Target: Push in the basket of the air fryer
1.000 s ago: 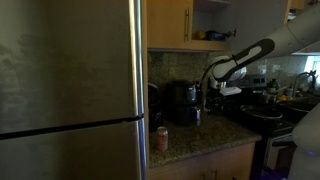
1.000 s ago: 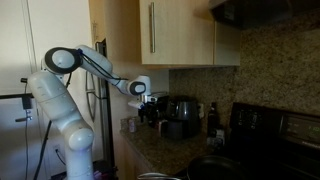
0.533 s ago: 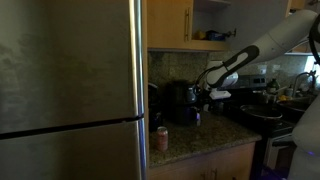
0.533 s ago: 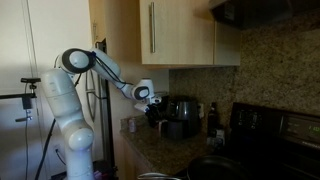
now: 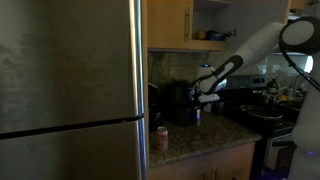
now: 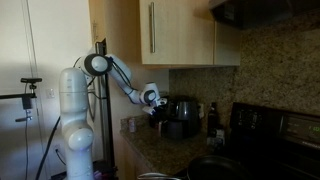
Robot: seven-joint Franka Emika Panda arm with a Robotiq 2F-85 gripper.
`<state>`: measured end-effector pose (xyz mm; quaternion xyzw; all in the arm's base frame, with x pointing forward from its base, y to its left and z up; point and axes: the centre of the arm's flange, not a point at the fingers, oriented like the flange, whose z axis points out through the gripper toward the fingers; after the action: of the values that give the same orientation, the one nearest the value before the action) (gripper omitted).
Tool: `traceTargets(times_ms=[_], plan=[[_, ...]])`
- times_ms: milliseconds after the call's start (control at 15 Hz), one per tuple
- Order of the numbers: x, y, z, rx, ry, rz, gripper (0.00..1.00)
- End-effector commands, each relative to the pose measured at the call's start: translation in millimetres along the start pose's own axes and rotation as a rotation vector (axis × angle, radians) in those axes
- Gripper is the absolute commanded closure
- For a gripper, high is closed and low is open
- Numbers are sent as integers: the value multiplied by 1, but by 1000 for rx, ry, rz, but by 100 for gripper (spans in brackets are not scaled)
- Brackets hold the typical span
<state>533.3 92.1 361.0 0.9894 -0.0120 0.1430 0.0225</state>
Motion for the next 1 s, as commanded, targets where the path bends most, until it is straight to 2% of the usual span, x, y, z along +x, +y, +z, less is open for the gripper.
traceTargets(times_ms=[0, 200, 267, 400, 667, 933], plan=[[3, -1, 3, -3, -1, 8, 0], [3, -2, 2, -1, 0, 7, 0], [6, 4, 13, -27, -29, 15, 0], [20, 11, 29, -11, -33, 54, 0], [46, 13, 44, -11, 8, 57, 0], [74, 3, 48, -10, 102, 29, 0]])
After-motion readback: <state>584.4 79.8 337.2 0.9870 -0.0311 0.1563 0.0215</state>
